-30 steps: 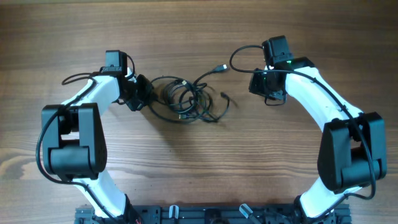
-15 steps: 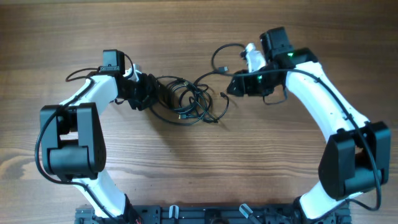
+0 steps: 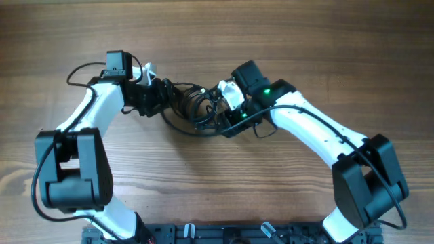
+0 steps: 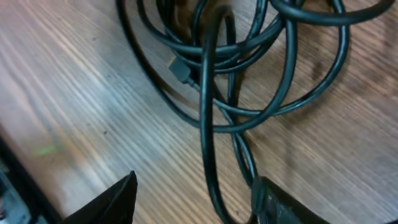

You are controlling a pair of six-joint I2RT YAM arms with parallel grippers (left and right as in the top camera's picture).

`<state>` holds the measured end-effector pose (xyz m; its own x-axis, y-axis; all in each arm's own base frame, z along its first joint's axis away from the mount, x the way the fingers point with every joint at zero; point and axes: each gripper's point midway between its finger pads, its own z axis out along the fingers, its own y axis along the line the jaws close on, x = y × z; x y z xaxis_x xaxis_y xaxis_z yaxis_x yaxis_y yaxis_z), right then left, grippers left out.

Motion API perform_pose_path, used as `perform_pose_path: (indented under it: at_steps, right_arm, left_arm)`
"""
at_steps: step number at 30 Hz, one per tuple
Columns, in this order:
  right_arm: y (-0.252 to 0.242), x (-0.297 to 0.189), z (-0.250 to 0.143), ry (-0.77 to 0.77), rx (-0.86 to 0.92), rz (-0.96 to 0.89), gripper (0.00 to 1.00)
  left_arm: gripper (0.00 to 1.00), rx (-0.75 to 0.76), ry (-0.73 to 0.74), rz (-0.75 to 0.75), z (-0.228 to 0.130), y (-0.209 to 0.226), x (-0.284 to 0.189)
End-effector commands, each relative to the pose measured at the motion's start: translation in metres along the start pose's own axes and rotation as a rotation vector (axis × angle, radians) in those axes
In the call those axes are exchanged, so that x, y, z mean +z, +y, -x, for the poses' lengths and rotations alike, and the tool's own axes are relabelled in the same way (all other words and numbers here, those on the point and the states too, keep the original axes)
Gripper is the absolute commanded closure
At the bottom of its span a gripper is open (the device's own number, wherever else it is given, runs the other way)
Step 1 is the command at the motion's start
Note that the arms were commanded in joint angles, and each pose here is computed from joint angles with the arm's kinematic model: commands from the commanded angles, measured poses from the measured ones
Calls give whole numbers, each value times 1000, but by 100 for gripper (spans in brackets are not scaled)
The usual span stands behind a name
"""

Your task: Untangle cables

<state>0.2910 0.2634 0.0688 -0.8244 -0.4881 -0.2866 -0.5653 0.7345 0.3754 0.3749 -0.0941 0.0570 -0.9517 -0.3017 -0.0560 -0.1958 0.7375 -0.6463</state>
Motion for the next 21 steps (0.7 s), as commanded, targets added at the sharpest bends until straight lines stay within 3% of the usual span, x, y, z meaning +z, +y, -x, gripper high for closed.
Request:
perform_pose_path:
  at_steps: [1, 5, 6, 7, 10, 13, 21]
  right_arm:
    - [-11, 1, 1, -25, 44, -68, 47]
    - [-11, 1, 4, -39, 81, -68, 63]
    - [-12, 1, 5, -45, 98, -67, 71]
    - [-12, 1, 8, -58, 140, -65, 85]
    - [-11, 1, 13, -82, 218, -59, 96]
    - [-14, -1, 22, -119, 307, -51, 96]
    - [-20, -12, 43, -192, 471, 53, 96]
  left_arm:
    - [28, 67, -2, -21, -1, -10, -2]
    - [28, 90, 17, 21, -9, -15, 9]
    - [28, 80, 14, 62, -11, -14, 13]
    - [29, 57, 5, 126, -14, -12, 19]
    - [32, -12, 9, 236, -28, -7, 31]
    - [34, -77, -1, 377, -39, 10, 34]
    - [30, -116, 59, 330, -48, 8, 51]
